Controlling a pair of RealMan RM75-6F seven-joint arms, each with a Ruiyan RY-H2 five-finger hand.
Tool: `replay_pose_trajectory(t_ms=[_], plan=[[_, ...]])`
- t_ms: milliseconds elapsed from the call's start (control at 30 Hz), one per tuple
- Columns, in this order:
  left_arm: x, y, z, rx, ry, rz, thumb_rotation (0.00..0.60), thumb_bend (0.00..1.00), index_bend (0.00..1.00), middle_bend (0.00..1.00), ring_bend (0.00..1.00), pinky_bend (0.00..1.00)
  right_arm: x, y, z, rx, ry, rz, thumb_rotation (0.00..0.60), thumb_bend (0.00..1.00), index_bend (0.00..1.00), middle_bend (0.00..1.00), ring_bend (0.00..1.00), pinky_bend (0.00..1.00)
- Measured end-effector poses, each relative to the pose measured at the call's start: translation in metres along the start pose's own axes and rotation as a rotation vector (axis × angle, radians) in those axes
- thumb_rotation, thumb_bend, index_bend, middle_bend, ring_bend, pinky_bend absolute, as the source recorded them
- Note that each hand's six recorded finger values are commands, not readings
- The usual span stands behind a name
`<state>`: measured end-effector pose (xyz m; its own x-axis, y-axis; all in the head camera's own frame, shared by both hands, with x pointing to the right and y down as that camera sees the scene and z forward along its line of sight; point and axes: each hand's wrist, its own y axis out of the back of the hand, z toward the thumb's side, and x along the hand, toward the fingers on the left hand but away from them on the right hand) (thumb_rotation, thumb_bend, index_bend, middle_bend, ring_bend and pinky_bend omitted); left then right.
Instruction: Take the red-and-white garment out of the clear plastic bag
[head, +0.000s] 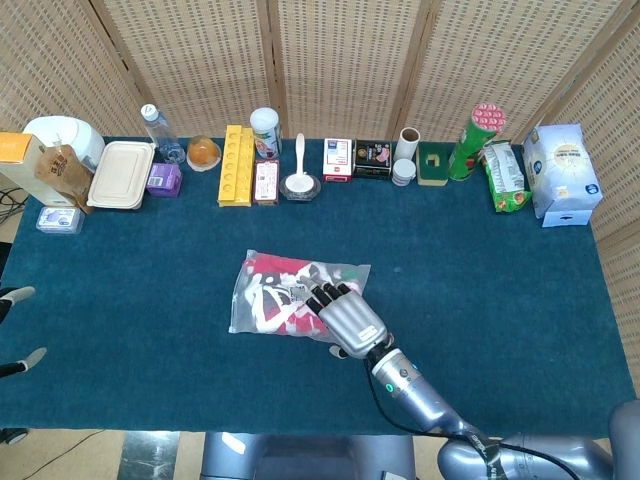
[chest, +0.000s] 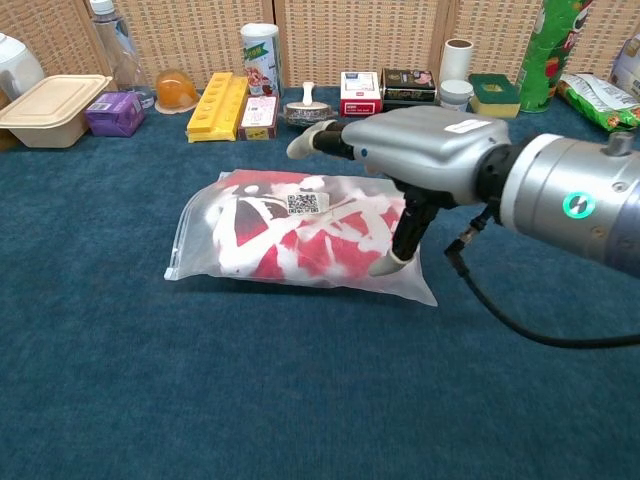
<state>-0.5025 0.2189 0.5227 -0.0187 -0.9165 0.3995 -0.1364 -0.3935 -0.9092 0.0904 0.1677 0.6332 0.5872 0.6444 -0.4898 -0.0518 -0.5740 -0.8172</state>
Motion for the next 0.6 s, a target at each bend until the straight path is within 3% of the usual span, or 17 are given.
replay_pose_trajectory(t_ms=[333,600], plan=[[-0.007,-0.002,-0.013,-0.022,0.025,-0.002,0.6,0.12,0.21,0.23,0.12,0.17,-0.025,-0.027,0.007,0.088,-0.056,0.043,0.6,0.0,0.0,0.0,0.11,0.22],[-0.01,-0.002,-0.02,-0.027,0.039,0.004,0.6,0.12,0.21,0.23,0.12,0.17,-0.05,-0.032,0.003,0.209,-0.069,0.015,0.6,0.0,0.0,0.0,0.1,0.19]])
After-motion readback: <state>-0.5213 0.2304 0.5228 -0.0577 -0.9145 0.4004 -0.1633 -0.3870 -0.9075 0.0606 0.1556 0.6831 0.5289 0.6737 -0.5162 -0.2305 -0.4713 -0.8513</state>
